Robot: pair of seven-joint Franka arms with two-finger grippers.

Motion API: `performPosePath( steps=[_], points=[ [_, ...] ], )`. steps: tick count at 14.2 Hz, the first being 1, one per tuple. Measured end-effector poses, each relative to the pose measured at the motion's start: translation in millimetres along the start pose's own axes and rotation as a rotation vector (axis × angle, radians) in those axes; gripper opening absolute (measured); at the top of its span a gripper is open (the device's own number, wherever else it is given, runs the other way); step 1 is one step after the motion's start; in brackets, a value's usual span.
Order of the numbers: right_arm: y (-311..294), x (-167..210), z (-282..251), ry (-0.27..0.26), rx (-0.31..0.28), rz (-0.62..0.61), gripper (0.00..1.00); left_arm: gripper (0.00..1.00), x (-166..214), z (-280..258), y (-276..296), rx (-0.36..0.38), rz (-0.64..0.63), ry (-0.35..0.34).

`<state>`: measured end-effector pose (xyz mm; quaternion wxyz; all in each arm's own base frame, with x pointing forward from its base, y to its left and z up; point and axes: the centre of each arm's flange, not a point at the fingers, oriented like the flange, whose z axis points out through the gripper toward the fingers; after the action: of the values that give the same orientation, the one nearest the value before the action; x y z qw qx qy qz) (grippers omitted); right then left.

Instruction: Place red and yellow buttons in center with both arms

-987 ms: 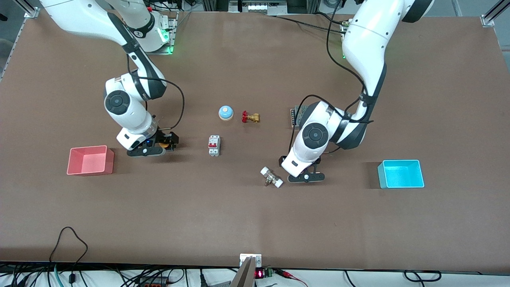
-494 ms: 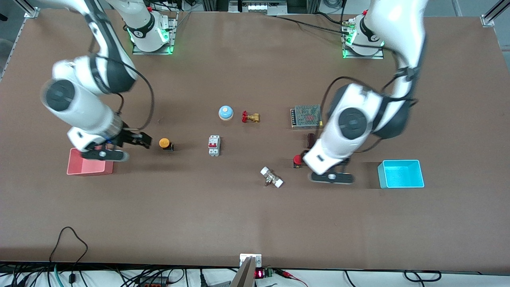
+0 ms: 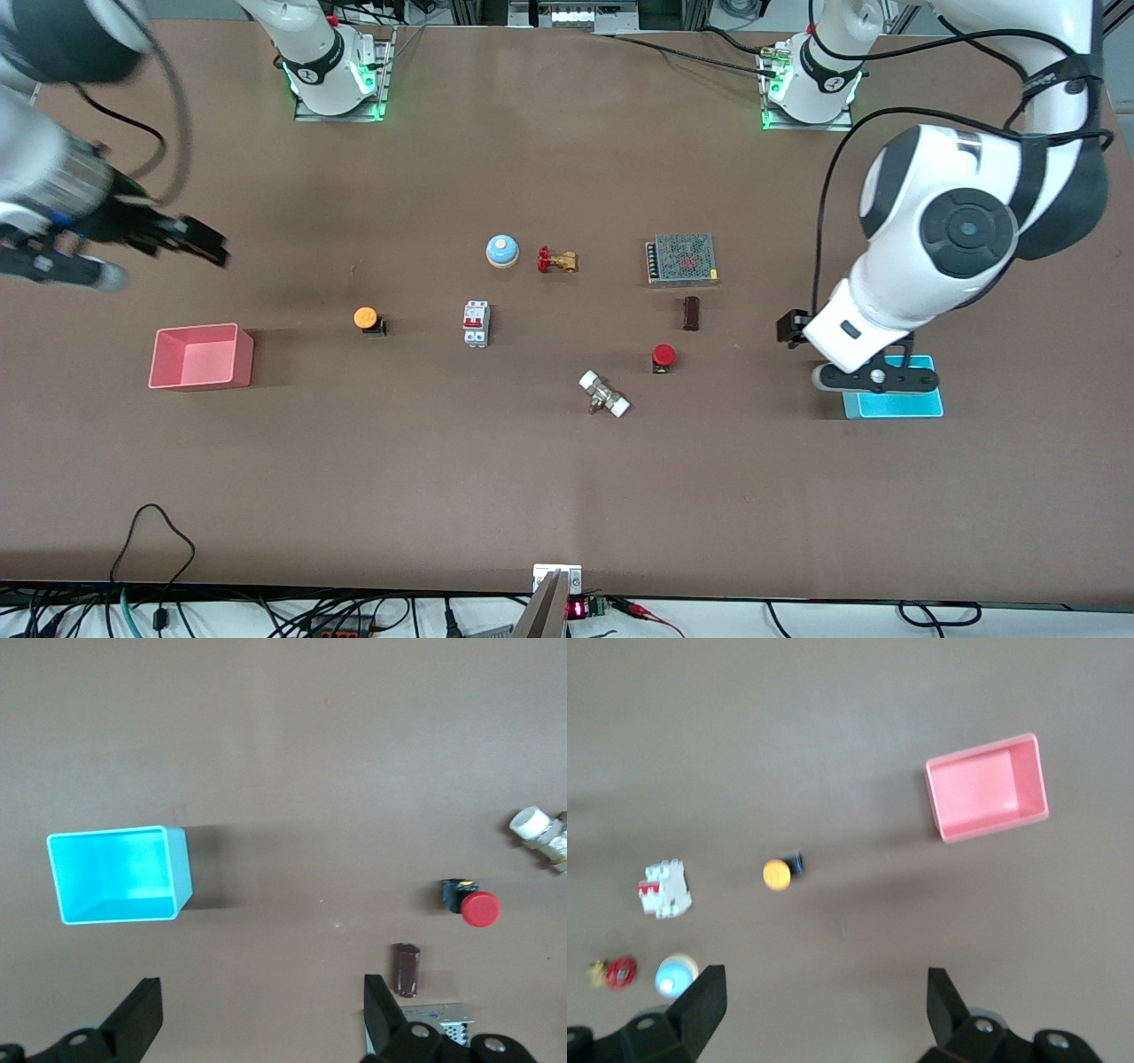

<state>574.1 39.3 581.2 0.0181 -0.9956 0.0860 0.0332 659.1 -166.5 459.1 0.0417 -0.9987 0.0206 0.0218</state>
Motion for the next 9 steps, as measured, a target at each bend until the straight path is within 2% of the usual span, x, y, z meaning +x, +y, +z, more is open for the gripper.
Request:
performPosePath(
  steps=[2,6,9],
  points=[
    [15,-11,-22,-0.018,0.004,0.003,1.0,1.0,5,-2,-20,-0.003,0.028,0.007],
    [15,-18,-24,-0.022,-0.002,-0.002,1.0,1.0,17,-50,-79,-0.013,-0.006,0.095],
    [8,-15,-8,-0.014,-0.002,-0.013,1.0,1.0,-3,-75,-95,-0.014,-0.014,0.069]
  ],
)
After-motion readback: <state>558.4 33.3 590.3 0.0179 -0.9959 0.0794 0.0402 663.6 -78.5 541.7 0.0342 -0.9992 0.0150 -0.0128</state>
